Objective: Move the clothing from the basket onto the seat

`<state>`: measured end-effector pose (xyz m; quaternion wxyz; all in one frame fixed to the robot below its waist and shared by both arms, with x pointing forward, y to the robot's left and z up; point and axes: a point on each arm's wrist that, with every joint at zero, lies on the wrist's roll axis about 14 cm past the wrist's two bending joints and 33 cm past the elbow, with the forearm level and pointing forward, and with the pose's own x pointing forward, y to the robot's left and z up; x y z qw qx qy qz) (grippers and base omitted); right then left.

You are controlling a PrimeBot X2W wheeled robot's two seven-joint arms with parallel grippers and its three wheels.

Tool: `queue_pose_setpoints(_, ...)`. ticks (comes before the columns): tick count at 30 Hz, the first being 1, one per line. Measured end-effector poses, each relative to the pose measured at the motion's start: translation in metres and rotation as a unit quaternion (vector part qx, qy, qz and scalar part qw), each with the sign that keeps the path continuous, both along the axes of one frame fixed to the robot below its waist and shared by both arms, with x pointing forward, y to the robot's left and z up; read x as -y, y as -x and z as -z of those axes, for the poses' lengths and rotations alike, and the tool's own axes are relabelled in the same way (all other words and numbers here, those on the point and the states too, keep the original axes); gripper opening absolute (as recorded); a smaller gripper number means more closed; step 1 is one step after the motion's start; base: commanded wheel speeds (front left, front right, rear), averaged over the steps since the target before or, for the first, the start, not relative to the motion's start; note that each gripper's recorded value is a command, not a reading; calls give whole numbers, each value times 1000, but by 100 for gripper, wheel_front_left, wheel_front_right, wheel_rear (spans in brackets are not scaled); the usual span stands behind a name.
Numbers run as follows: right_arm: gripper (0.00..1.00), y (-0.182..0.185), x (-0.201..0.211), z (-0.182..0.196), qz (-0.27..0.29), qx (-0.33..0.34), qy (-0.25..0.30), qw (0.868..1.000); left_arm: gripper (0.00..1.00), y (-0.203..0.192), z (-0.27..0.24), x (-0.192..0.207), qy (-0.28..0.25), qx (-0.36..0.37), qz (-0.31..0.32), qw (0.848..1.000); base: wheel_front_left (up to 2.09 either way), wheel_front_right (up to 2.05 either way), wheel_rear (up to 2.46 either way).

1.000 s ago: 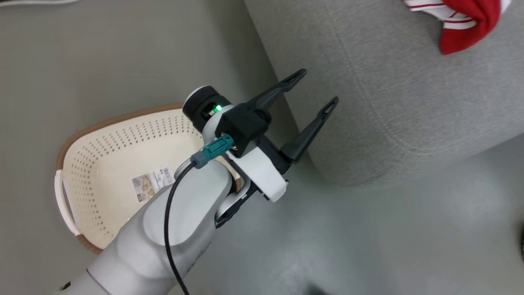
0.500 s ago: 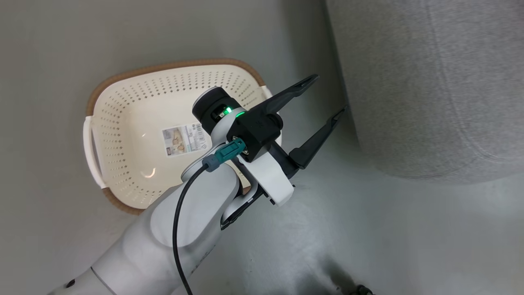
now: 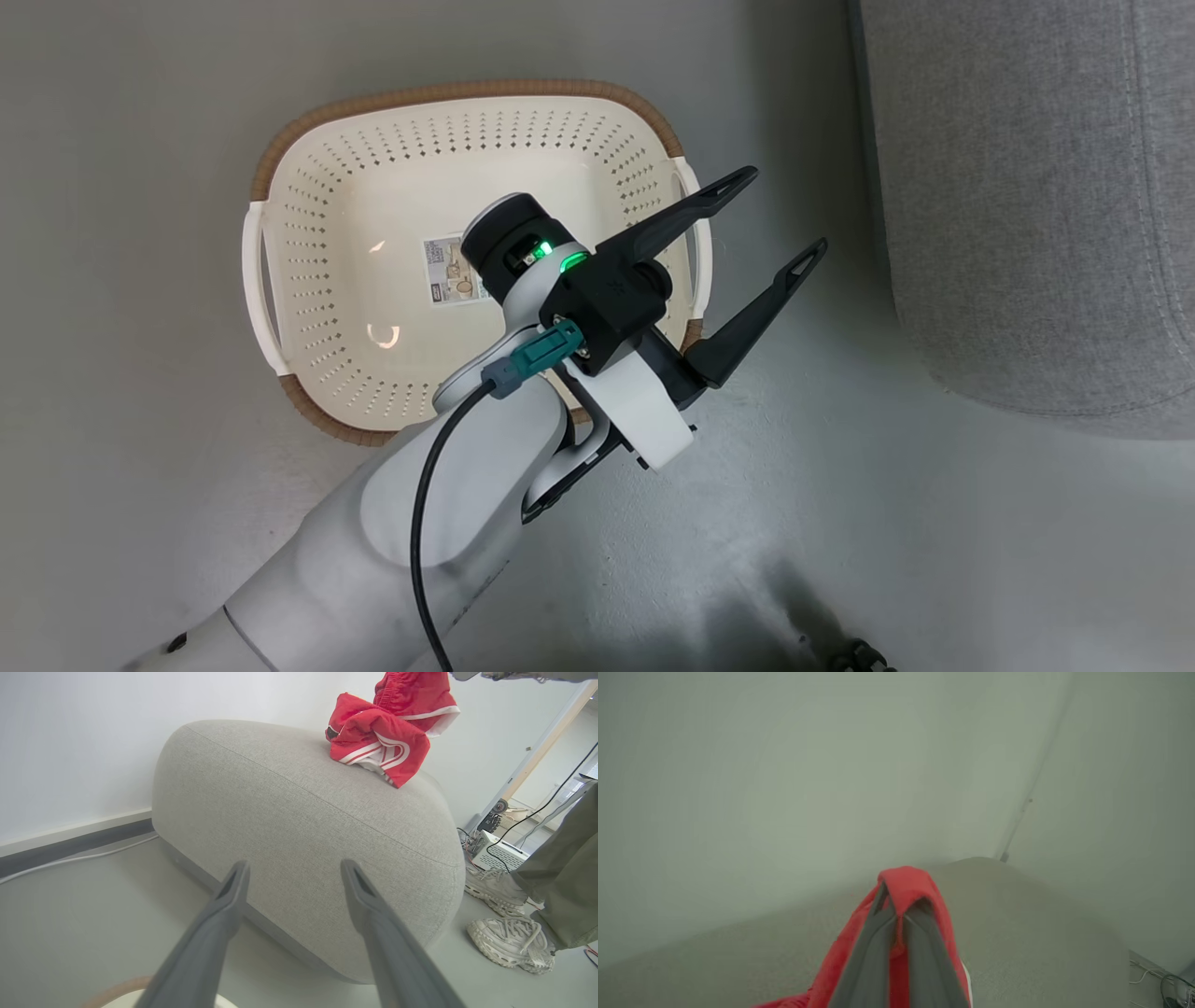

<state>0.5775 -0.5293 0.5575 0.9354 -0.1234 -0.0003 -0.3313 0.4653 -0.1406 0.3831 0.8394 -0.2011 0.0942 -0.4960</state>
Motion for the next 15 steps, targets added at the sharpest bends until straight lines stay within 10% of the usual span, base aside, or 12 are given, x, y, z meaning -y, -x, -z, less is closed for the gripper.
queue_pose_setpoints(10, 0, -11, -42, 71, -41, -42, -81, 995, 100, -8, -6, -5, 0, 8, -13, 1000, 0, 0, 0)
queue_pose_setpoints(12, 48, -6, -47, 76, -50, -41, -85, 994, 100, -10, -12, -6, 1, 13, -16, 1000, 0, 0, 0)
queue_pose_setpoints(13, 100, -3, -51, 79, -56, -42, -88, 994, 100, -11, -15, -6, 2, 16, -17, 1000, 0, 0, 0)
queue_pose_setpoints(15, 100, 2, -60, 86, -65, -38, -103, 992, 100, -12, -22, -7, 2, 24, -20, 1000, 0, 0, 0)
